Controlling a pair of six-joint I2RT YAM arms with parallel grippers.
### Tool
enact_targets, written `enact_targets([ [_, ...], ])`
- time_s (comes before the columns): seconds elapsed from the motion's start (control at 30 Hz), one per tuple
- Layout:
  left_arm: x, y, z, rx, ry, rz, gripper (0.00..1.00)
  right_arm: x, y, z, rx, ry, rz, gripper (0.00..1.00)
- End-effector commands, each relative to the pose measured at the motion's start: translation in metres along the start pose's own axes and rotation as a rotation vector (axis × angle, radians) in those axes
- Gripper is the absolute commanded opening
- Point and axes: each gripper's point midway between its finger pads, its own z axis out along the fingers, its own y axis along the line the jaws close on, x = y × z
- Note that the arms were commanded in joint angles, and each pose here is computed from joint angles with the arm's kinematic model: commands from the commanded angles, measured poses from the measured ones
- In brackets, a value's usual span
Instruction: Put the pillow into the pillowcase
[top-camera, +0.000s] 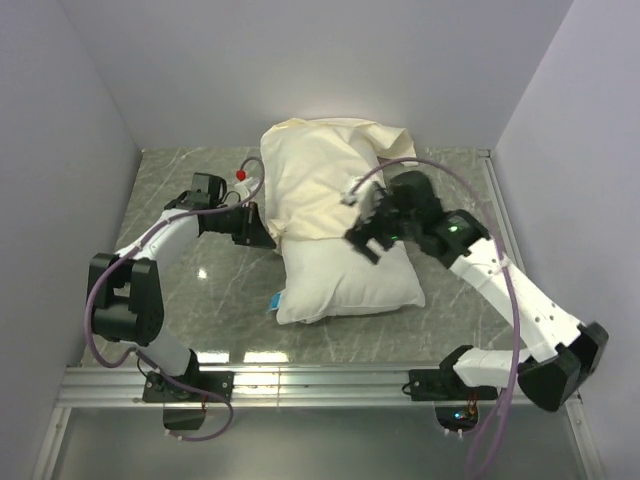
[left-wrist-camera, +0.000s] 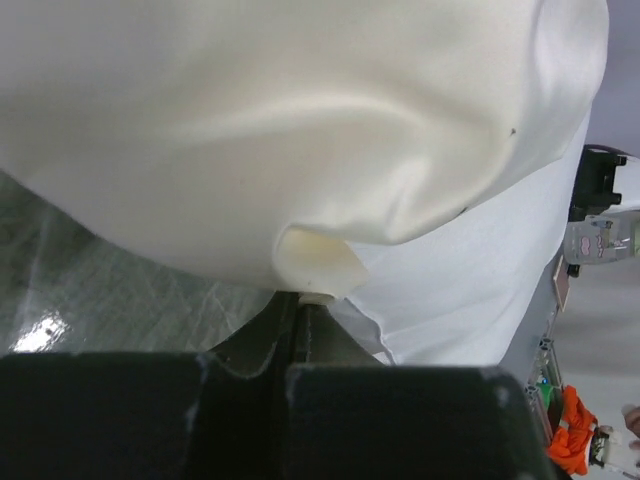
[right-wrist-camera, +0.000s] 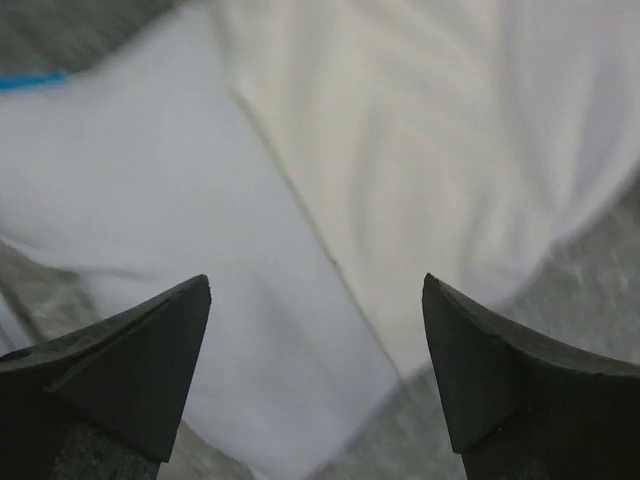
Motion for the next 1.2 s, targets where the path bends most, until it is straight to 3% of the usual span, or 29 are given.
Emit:
enact_targets([
  [0.0,-0.007,0.002,-0.012,0.008,-0.017,0.021,0.00,0.051,-0.070,-0.041,0.192,0.028,0.060,0.91],
  [0.07,-0.007,0.010,-0.013,-0.014,-0.014,0.015,0.00,0.102,-0.104,-0.051,0.275,0.104,0.147,0.84],
  [0.17,-0.013,0.024,-0.015,-0.049,-0.026,0.003,0.00,0.167,-0.117,-0.046,0.304,0.217,0.142,0.76],
  [0.23,-0.021,0.032,-0.017,-0.067,-0.037,0.000,0.00,0.187,-0.126,-0.037,0.347,0.235,0.122,0.71],
  [0.27,-0.023,0.041,-0.016,-0.090,-0.034,-0.013,0.00,0.209,-0.119,-0.027,0.314,0.278,0.127,0.70],
  [0.47,-0.035,0.058,-0.024,-0.143,-0.017,0.027,0.00,0.243,-0.069,-0.002,0.078,0.361,0.152,0.62],
  [0.6,0.004,0.025,-0.007,-0.078,0.101,0.054,0.00,0.207,-0.025,-0.003,-0.063,0.286,0.137,0.63],
  [0.63,0.022,0.017,-0.003,-0.052,0.136,0.042,0.00,0.195,-0.023,-0.005,-0.053,0.259,0.119,0.68],
  [0.73,0.033,-0.008,-0.001,-0.007,0.110,0.030,0.00,0.160,-0.052,-0.035,0.125,0.184,0.039,0.86],
  [0.83,0.023,-0.014,-0.001,0.011,0.080,0.030,0.00,0.117,-0.057,-0.068,0.260,0.079,-0.148,0.94],
  [0.9,0.016,-0.015,0.001,0.016,0.068,-0.007,0.00,0.080,-0.029,-0.068,0.257,-0.003,-0.312,0.95],
  [0.97,0.006,-0.019,0.003,0.044,0.050,-0.018,0.00,0.063,-0.019,-0.064,0.302,0.015,-0.367,0.95],
  [1.03,-0.003,-0.024,0.003,0.064,0.038,-0.025,0.00,0.030,0.021,-0.043,0.241,-0.053,-0.487,0.95],
  [1.07,-0.004,-0.025,0.004,0.073,0.040,-0.038,0.00,0.032,0.023,-0.029,0.276,-0.002,-0.544,0.96],
  [1.1,-0.006,-0.027,0.004,0.080,0.040,-0.037,0.00,0.014,0.039,-0.019,0.262,-0.064,-0.596,0.96],
  [1.17,-0.011,-0.029,0.002,0.078,0.033,-0.016,0.00,0.013,0.049,0.005,0.245,-0.033,-0.693,0.96],
])
